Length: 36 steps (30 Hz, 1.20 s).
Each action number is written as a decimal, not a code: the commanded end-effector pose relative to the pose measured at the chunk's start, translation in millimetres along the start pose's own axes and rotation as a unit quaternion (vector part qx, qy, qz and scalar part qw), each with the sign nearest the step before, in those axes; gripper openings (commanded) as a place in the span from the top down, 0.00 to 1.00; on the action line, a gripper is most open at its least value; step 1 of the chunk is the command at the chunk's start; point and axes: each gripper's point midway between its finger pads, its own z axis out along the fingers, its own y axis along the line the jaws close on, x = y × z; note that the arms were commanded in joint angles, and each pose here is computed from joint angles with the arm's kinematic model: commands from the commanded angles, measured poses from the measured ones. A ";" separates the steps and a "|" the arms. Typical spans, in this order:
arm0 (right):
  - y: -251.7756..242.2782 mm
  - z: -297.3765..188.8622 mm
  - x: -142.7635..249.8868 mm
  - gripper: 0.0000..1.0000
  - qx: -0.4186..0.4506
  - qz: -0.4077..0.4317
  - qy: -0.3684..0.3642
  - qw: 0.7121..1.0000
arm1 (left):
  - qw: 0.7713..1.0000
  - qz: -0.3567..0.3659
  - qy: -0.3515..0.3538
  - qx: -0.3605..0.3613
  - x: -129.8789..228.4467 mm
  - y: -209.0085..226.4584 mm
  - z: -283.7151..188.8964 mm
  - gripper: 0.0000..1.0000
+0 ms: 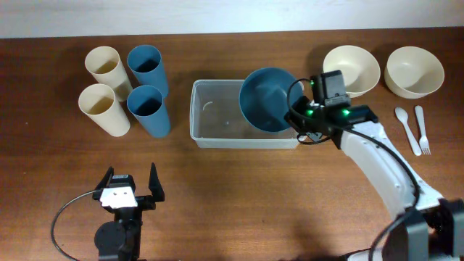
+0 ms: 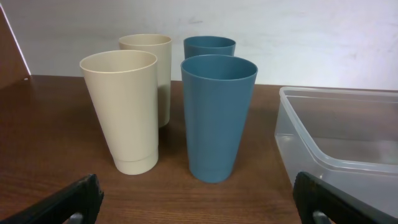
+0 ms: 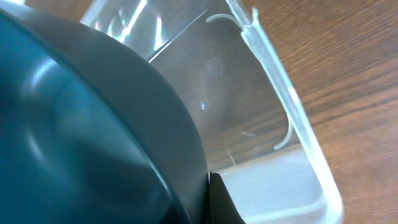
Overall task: Pack container
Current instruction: 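Lift the blue bowl and lower it into the clear container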
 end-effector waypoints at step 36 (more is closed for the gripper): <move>-7.5 45.2 10.5 0.92 0.071 -0.019 -0.038 0.997 | 1.000 0.005 0.005 0.008 2.8 -2.9 0.1 0.00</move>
